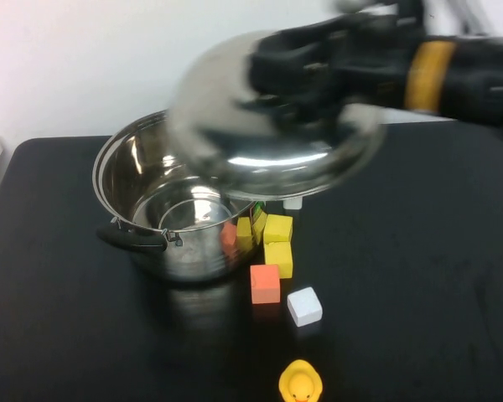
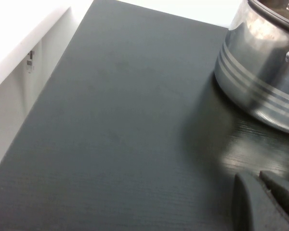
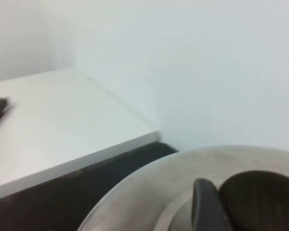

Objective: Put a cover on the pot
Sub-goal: Place the pot lid on the pot

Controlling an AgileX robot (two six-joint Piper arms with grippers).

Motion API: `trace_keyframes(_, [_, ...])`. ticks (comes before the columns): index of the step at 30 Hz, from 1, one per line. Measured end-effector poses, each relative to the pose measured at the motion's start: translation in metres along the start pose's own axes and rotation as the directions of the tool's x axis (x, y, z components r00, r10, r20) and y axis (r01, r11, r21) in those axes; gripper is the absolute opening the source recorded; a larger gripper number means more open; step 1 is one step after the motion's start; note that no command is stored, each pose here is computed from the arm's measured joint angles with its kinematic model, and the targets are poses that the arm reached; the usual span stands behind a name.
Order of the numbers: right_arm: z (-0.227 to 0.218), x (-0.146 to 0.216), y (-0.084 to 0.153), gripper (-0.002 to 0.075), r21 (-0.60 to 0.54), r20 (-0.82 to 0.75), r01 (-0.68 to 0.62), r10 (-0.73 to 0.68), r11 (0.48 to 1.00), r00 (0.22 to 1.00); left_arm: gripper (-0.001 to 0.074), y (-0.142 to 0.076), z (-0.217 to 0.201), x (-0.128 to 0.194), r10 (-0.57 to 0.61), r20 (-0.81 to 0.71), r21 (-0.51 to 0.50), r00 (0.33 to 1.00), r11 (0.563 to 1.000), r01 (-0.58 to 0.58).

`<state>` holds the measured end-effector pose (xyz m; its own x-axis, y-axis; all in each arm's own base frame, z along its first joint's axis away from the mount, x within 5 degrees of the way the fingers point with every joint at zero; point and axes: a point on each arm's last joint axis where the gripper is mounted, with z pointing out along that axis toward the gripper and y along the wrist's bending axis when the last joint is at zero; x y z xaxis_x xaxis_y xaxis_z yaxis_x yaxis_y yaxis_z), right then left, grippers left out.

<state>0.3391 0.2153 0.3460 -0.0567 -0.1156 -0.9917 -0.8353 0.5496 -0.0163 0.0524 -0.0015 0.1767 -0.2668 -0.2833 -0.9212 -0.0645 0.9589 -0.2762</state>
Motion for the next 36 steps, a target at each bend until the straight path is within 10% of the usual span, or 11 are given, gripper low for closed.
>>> trace_keyframes(14, [0.118,0.036,0.003,0.0354,-0.087,-0.031,-0.068,0.065,0.994,0.997,-0.0001,0.000,0.000,0.000,0.002,0.000,0.000,1.000,1.000,-0.002])
trace_keyframes(36, [0.142,0.077,-0.010,0.0354,-0.017,-0.108,-0.109,0.106,0.994,0.988,0.0000,0.000,0.000,0.000,0.003,0.000,0.000,1.000,1.000,-0.003])
